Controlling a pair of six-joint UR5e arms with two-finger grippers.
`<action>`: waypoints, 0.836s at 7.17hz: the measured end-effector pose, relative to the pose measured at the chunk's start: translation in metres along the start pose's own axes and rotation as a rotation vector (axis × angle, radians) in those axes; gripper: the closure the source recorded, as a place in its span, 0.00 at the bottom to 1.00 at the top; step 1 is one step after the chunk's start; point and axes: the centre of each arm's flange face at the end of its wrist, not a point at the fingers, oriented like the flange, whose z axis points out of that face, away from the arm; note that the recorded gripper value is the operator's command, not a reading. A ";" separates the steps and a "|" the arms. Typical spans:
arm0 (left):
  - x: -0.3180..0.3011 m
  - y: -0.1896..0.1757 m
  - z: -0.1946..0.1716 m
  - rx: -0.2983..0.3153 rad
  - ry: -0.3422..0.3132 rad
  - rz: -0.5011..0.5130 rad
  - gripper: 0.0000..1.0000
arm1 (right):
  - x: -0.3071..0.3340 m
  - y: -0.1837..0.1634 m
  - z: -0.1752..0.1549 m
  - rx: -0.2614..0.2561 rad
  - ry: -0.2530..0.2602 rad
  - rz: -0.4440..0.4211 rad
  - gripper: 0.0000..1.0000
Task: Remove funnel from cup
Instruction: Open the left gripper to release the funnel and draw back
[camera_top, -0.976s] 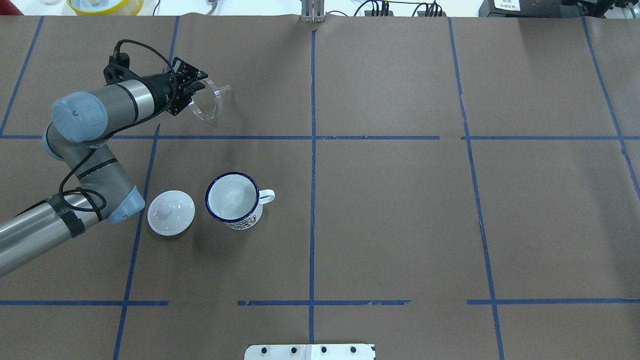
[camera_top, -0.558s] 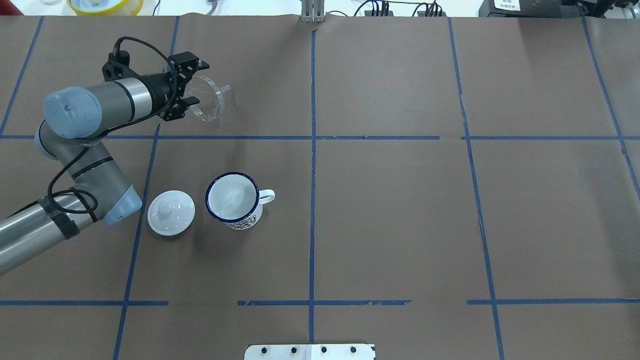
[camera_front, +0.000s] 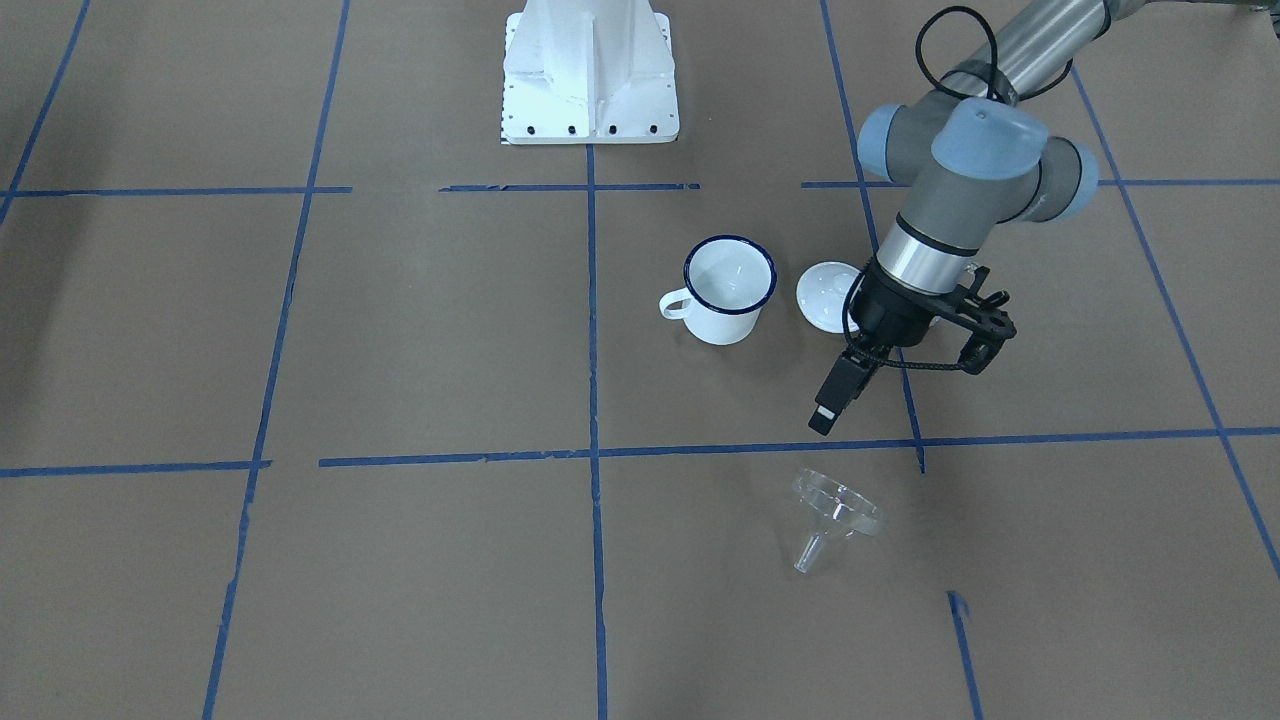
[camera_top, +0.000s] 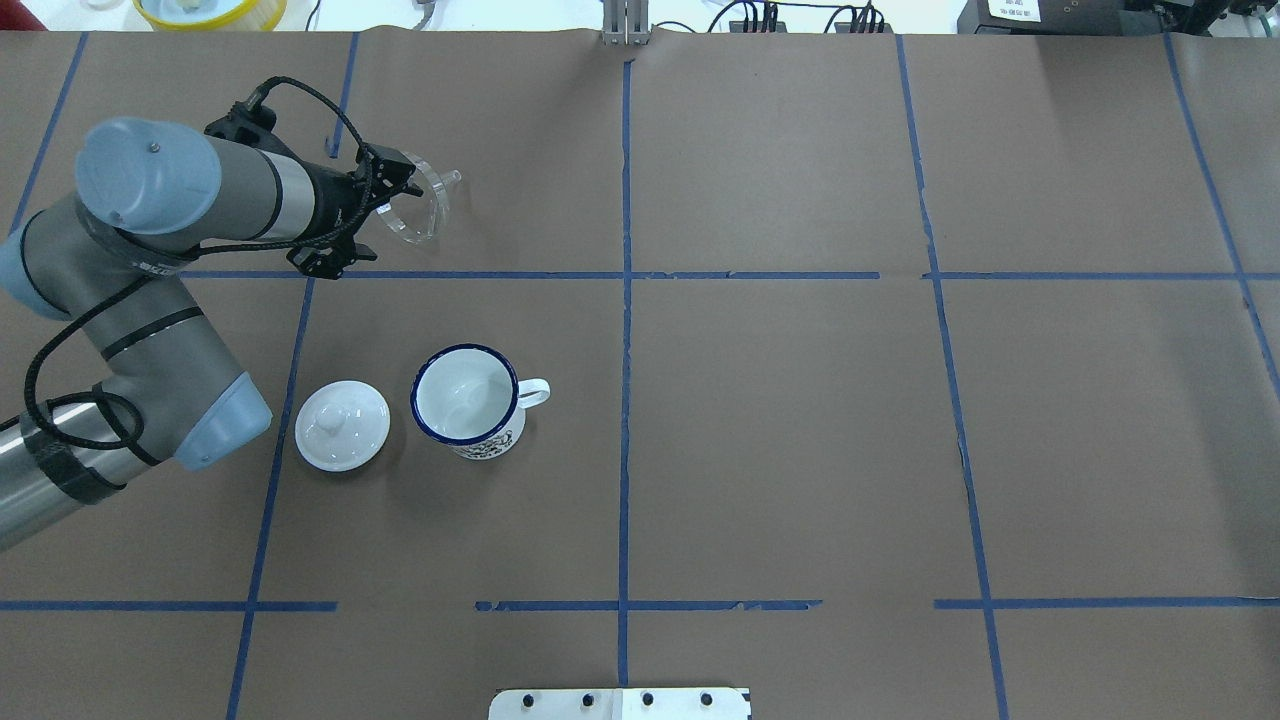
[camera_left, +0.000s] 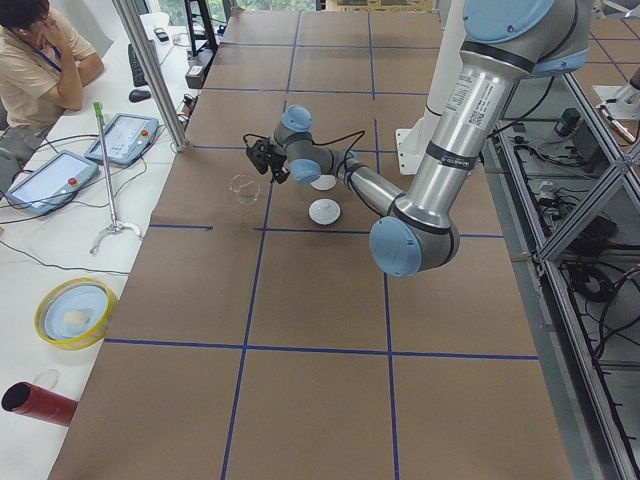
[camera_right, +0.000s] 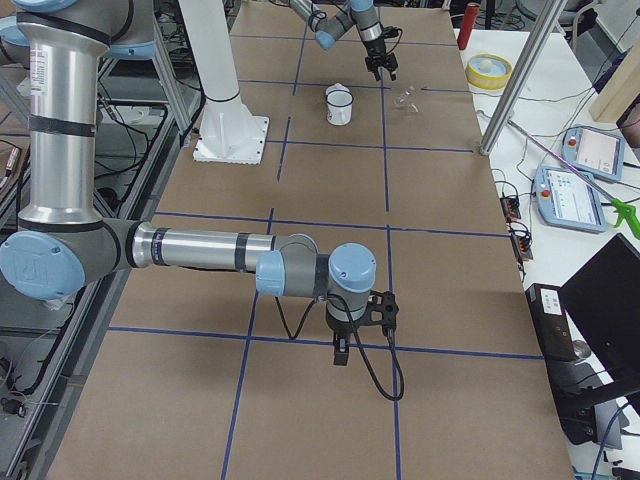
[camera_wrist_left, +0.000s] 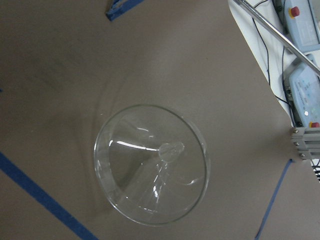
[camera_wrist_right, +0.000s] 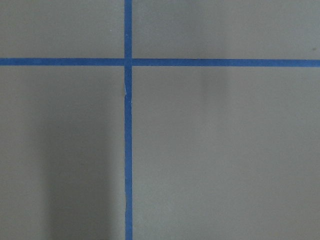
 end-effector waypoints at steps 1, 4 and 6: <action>-0.001 0.008 -0.018 0.008 -0.090 0.025 0.06 | 0.000 0.000 0.000 0.000 0.000 0.000 0.00; -0.042 0.031 -0.035 0.007 -0.302 0.103 0.05 | 0.000 0.000 0.000 0.000 0.000 0.000 0.00; -0.078 0.042 -0.027 -0.011 -0.381 0.133 0.05 | 0.000 0.000 0.000 0.000 0.000 0.000 0.00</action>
